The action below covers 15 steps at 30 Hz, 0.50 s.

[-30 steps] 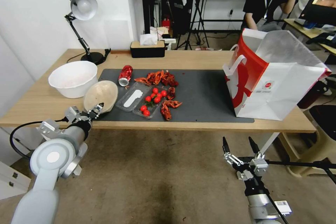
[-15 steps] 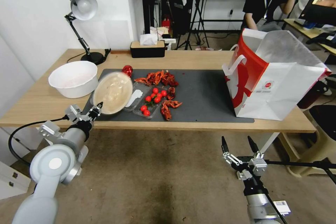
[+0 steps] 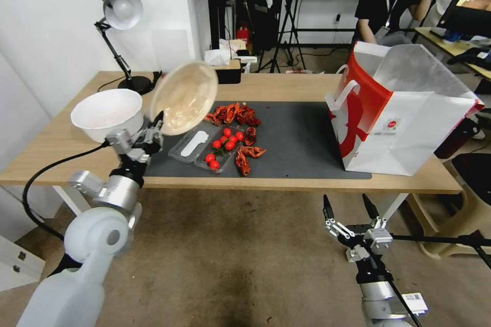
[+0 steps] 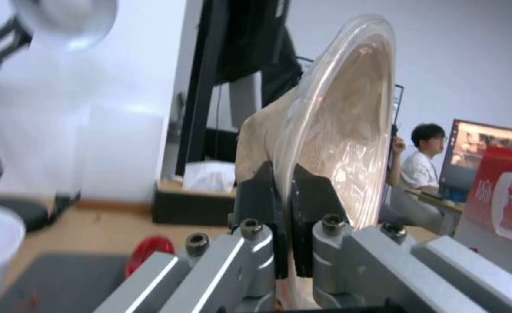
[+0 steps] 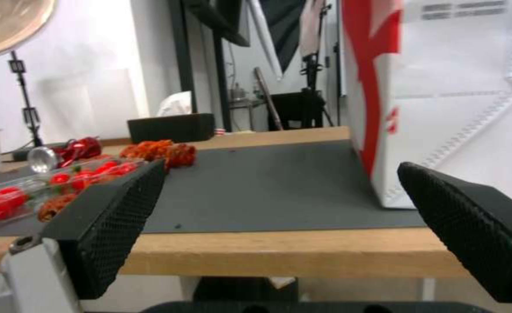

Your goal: Pick up the trash from the table and place it into the takeout bag.

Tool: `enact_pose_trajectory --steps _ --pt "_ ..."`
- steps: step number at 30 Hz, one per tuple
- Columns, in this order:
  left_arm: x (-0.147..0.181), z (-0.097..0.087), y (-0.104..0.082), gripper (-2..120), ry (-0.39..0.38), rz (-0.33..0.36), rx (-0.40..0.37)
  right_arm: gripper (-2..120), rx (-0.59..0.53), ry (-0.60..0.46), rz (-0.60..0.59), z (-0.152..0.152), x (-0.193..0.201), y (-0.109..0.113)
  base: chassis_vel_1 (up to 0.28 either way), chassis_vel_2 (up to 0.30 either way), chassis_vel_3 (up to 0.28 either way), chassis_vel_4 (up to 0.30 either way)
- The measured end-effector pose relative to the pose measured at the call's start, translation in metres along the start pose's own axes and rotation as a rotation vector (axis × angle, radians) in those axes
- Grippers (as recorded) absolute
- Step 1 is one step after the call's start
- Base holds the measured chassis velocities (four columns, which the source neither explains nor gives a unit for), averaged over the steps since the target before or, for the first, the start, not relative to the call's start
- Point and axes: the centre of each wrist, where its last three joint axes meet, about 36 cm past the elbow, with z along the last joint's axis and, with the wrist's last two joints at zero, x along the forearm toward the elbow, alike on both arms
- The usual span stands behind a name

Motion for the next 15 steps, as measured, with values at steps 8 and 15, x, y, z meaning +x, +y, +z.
enact_pose_trajectory --steps 8,15 --pt "-0.01 -0.004 0.003 0 -0.013 0.039 -0.07 100 -0.002 -0.003 -0.016 0.0 -0.005 0.002 0.0 0.0 0.0 0.0" --pt "-0.052 -0.017 0.004 0 -0.019 0.159 -0.14 100 -0.002 0.003 -0.016 0.002 -0.004 0.005 0.0 0.0 0.0 0.0"
